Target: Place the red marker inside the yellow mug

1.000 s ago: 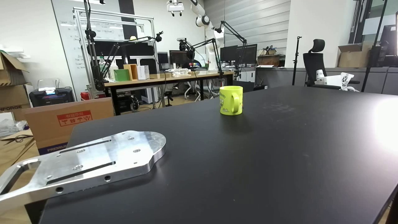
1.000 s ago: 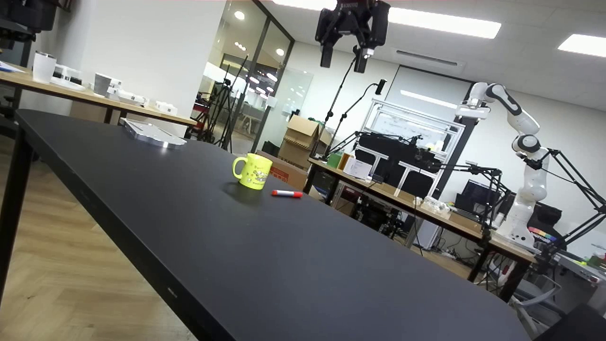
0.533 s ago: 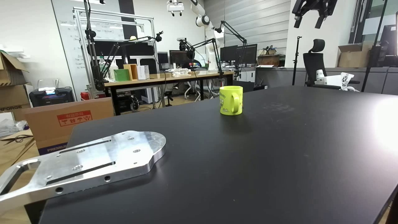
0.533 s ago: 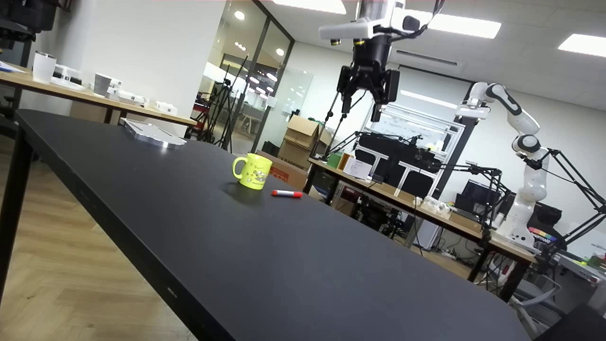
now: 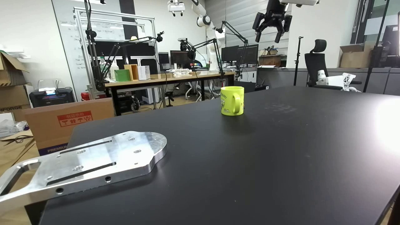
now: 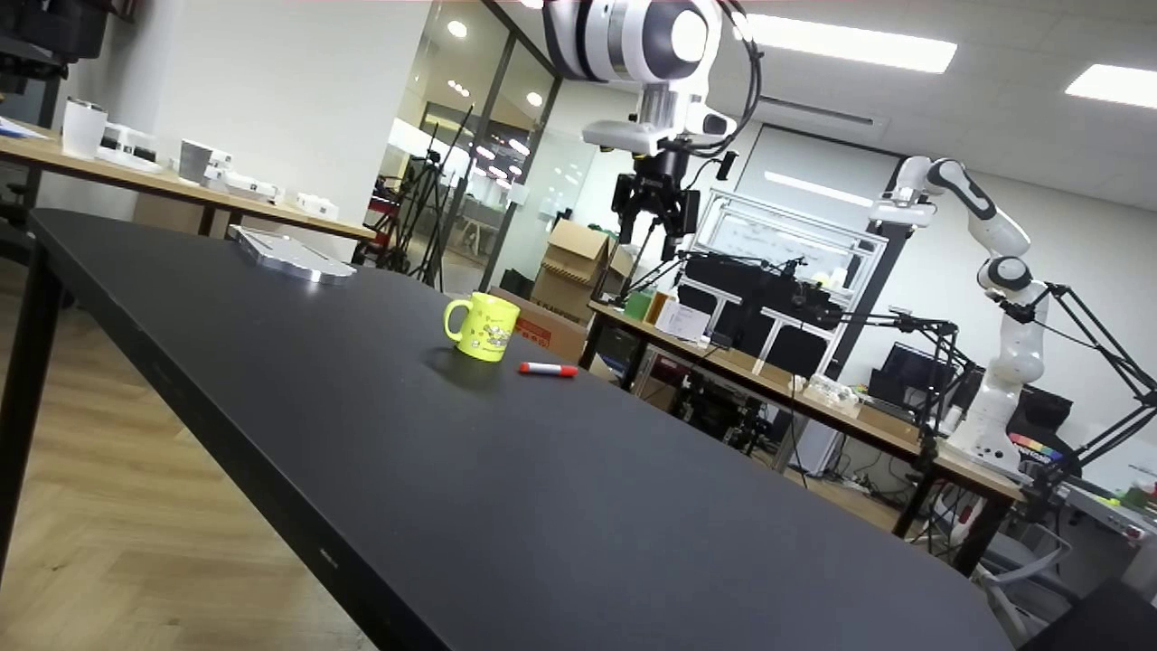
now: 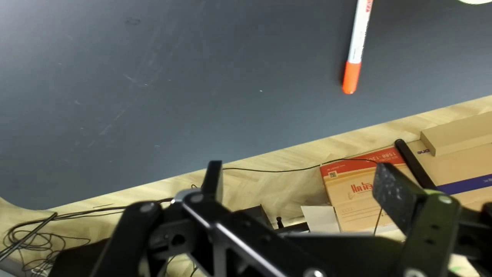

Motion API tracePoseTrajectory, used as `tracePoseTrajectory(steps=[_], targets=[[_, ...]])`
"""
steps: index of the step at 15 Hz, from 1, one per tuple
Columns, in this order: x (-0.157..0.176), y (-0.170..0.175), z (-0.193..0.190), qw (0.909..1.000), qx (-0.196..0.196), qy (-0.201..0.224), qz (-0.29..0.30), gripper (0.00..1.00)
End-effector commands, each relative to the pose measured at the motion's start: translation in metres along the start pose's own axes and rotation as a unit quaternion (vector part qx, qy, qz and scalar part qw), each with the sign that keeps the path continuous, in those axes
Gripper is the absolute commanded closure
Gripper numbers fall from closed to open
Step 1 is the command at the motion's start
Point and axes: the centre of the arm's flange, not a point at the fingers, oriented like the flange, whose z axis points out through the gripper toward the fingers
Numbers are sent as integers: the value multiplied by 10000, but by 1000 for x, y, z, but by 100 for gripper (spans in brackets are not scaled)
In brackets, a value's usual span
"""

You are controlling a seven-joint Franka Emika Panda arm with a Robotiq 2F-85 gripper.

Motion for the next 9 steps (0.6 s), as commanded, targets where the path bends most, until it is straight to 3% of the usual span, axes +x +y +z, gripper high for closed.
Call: tracePoseTrajectory(steps=[1,4,5,9], targets=[[45,-59,15,10000,67,-18,-17,0],[49,-92,17,9999,112,-74,-107,0],[13,-71,11,9996,132,-64,-253,0],[19,-84,14,9995,145,-63,-277,0]])
